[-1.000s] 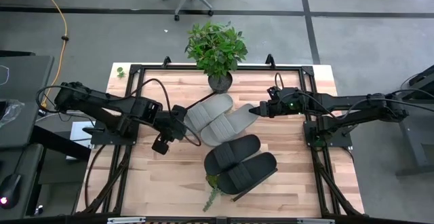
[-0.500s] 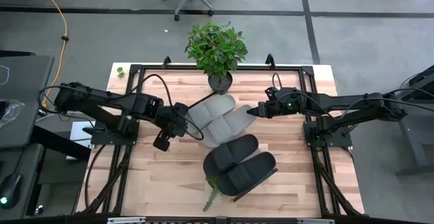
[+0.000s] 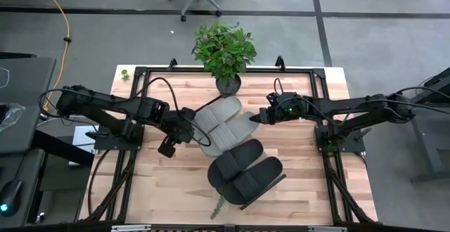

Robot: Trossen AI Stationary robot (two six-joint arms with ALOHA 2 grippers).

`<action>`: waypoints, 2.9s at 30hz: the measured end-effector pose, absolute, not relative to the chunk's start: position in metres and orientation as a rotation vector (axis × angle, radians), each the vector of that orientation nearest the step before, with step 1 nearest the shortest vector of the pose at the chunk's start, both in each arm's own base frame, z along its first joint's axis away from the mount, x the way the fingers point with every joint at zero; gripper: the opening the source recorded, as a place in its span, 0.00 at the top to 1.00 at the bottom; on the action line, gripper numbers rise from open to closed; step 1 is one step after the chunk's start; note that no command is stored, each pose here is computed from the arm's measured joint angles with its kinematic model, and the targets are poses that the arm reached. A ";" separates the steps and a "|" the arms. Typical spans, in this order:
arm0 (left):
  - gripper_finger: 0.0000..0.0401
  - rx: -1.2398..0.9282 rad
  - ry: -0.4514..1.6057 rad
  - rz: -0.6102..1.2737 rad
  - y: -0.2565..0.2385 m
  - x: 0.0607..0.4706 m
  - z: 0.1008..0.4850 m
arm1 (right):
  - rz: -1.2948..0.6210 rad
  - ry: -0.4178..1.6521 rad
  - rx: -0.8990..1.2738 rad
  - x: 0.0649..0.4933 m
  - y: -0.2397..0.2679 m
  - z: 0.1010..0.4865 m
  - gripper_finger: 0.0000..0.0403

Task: Pick and place slides into the shelf
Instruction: Put the gray slide on the shelf, then adjust the white and black slides on the shelf

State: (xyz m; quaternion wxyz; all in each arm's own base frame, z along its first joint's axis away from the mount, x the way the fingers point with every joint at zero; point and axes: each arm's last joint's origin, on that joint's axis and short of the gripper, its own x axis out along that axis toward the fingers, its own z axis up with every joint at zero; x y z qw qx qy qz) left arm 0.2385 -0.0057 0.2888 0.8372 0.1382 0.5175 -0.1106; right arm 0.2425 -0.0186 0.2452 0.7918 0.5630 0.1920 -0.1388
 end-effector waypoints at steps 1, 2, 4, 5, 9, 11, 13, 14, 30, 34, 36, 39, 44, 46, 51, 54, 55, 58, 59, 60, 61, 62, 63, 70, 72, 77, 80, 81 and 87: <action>0.99 0.293 1.095 -0.234 -0.006 0.239 0.289 | -0.298 0.414 1.212 0.243 -0.019 0.245 0.93; 0.99 0.293 1.095 -0.234 -0.006 0.239 0.289 | -0.298 0.414 1.212 0.243 -0.019 0.245 0.94; 1.00 0.293 1.094 -0.233 -0.006 0.239 0.289 | -0.298 0.414 1.213 0.243 -0.019 0.245 0.94; 1.00 0.293 1.094 -0.233 -0.006 0.239 0.289 | -0.298 0.414 1.215 0.243 -0.019 0.245 0.93; 0.99 0.294 1.093 -0.231 -0.006 0.239 0.289 | -0.291 0.418 1.222 0.243 -0.018 0.245 0.88; 1.00 0.295 1.093 -0.231 -0.006 0.239 0.289 | -0.289 0.420 1.223 0.243 -0.018 0.245 0.87; 1.00 0.295 1.093 -0.230 -0.006 0.239 0.289 | -0.288 0.422 1.224 0.243 -0.018 0.245 0.86; 1.00 0.295 1.093 -0.230 -0.006 0.239 0.289 | -0.288 0.422 1.224 0.243 -0.018 0.245 0.87; 1.00 0.298 1.092 -0.216 -0.005 0.239 0.289 | -0.364 0.460 1.226 0.239 -0.020 0.239 0.58; 0.99 0.297 1.093 -0.218 -0.005 0.239 0.289 | -0.403 0.432 1.208 0.239 -0.022 0.239 0.48; 0.99 0.296 1.094 -0.219 -0.005 0.239 0.289 | -0.420 0.421 1.196 0.239 -0.022 0.239 0.44; 0.99 0.295 1.097 -0.222 -0.005 0.239 0.289 | -0.445 0.403 1.178 0.239 -0.023 0.239 0.42; 0.99 0.294 1.098 -0.223 -0.005 0.238 0.289 | -0.486 0.371 1.141 0.237 -0.025 0.241 0.42; 0.99 0.294 1.099 -0.223 -0.005 0.238 0.289 | -0.491 0.356 1.129 0.236 -0.025 0.243 0.42; 0.99 0.290 1.115 -0.227 -0.005 0.237 0.288 | -0.530 0.333 1.102 0.225 -0.025 0.249 0.42; 0.99 0.292 1.121 -0.230 -0.005 0.236 0.288 | -0.563 0.308 1.083 0.216 -0.026 0.255 0.42; 0.99 0.292 1.121 -0.230 -0.005 0.236 0.288 | -0.578 0.300 1.080 0.213 -0.026 0.257 0.43; 0.99 0.289 1.123 -0.233 -0.006 0.236 0.288 | -0.635 0.309 1.104 0.201 -0.026 0.258 0.47; 0.99 0.287 1.122 -0.236 -0.006 0.236 0.288 | -0.647 0.327 1.105 0.198 -0.025 0.257 0.49; 0.99 0.283 1.124 -0.236 -0.006 0.236 0.288 | -0.654 0.345 1.105 0.197 -0.025 0.256 0.52; 0.99 0.281 1.126 -0.235 -0.006 0.236 0.288 | -0.647 0.359 1.109 0.196 -0.024 0.256 0.56; 0.99 0.280 1.127 -0.234 -0.006 0.236 0.288 | -0.639 0.371 1.113 0.196 -0.022 0.255 0.60; 0.99 0.279 1.128 -0.234 -0.006 0.236 0.288 | -0.633 0.375 1.111 0.196 -0.021 0.255 0.64; 0.99 0.278 1.132 -0.237 -0.006 0.235 0.287 | -0.616 0.394 1.104 0.199 -0.019 0.254 0.96; 0.99 0.278 1.133 -0.237 -0.006 0.235 0.287 | -0.608 0.387 1.108 0.199 -0.019 0.254 0.99; 0.99 0.277 1.134 -0.237 -0.006 0.235 0.287 | -0.585 0.395 1.127 0.200 -0.018 0.255 0.97; 0.99 0.278 1.134 -0.237 -0.006 0.235 0.287 | -0.571 0.387 1.132 0.201 -0.018 0.256 0.99; 0.99 0.279 1.134 -0.237 -0.006 0.235 0.287 | -0.564 0.384 1.135 0.201 -0.018 0.256 1.00; 0.99 0.281 1.134 -0.237 -0.006 0.235 0.287 | -0.519 0.386 1.155 0.204 -0.016 0.258 1.00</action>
